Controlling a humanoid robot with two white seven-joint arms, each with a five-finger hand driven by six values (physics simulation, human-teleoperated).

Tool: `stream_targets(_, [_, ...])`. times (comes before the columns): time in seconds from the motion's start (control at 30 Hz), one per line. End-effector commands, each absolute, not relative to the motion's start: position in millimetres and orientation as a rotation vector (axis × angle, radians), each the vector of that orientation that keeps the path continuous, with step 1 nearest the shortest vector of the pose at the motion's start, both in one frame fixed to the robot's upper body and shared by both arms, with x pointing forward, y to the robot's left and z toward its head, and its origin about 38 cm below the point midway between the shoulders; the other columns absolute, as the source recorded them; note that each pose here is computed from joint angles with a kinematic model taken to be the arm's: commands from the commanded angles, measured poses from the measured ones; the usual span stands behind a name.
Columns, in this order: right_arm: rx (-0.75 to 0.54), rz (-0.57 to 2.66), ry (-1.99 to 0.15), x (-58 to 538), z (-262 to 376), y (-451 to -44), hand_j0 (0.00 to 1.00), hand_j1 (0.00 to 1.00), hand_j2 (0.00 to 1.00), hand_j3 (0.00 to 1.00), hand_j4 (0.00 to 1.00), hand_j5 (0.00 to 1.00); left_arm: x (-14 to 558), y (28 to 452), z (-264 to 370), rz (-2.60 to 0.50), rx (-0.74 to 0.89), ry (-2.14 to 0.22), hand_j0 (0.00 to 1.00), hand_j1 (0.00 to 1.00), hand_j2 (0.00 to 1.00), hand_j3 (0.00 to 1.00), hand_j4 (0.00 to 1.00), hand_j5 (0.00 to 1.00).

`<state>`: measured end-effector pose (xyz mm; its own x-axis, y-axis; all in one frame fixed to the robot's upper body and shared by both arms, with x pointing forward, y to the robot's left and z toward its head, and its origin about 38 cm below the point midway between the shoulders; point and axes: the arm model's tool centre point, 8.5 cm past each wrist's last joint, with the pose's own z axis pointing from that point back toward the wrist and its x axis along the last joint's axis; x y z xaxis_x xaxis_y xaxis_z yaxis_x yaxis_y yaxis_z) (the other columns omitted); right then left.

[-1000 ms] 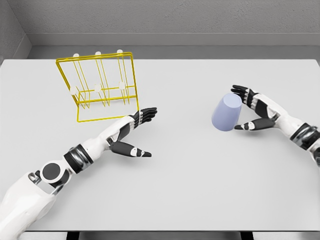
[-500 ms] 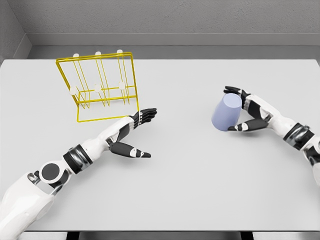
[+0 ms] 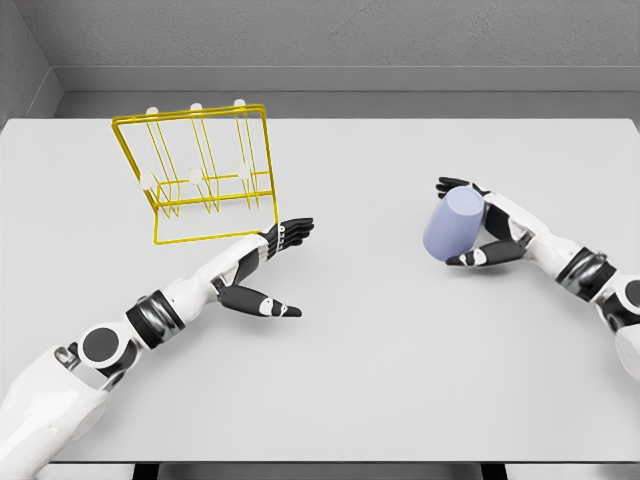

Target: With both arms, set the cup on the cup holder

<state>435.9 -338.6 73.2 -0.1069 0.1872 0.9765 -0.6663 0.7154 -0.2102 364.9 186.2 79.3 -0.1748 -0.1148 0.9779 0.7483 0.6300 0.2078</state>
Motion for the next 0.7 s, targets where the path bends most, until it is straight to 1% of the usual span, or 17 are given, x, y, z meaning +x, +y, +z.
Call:
stream_targets(0.0, [0.413, 0.747, -1.514, 436.1, 72.9, -338.9, 0.93, 0.93, 0.93, 0.93, 0.93, 0.93, 365.0, 187.1, 79.6, -0.834, -0.545, -1.569, 1.00, 1.00, 1.00, 1.00, 1.00, 1.00])
stream_targets(0.03, [0.413, 0.745, -1.512, 436.1, 72.3, -338.6, 0.89, 0.89, 0.89, 0.89, 0.89, 0.89, 365.3, 187.5, 80.0, -0.833, -0.544, -1.570, 1.00, 1.00, 1.00, 1.00, 1.00, 1.00])
stream_targets(0.17, [0.419, 0.749, -1.500, 435.3, 68.3, -335.7, 0.81, 0.81, 0.81, 0.81, 0.81, 0.81, 364.7, 187.2, 80.0, -0.833, -0.545, -1.571, 1.00, 1.00, 1.00, 1.00, 1.00, 1.00])
stream_targets(0.23, [0.420, 0.749, -1.499, 435.1, 68.0, -335.5, 0.80, 0.80, 0.80, 0.80, 0.80, 0.80, 364.4, 186.8, 79.6, -0.835, -0.545, -1.570, 1.00, 1.00, 1.00, 1.00, 1.00, 1.00])
stream_targets(0.33, [0.422, 0.749, -1.499, 435.2, 67.8, -334.7, 0.75, 0.75, 0.75, 0.75, 0.75, 0.75, 364.4, 186.8, 79.6, -0.833, -0.546, -1.570, 1.00, 1.00, 1.00, 1.00, 1.00, 1.00])
stream_targets(0.67, [0.418, 0.767, -1.540, 444.2, 83.0, -332.2, 0.75, 0.75, 0.75, 0.75, 0.75, 0.75, 364.8, 188.1, 79.3, -0.834, -0.542, -1.568, 1.00, 1.00, 1.00, 1.00, 1.00, 1.00])
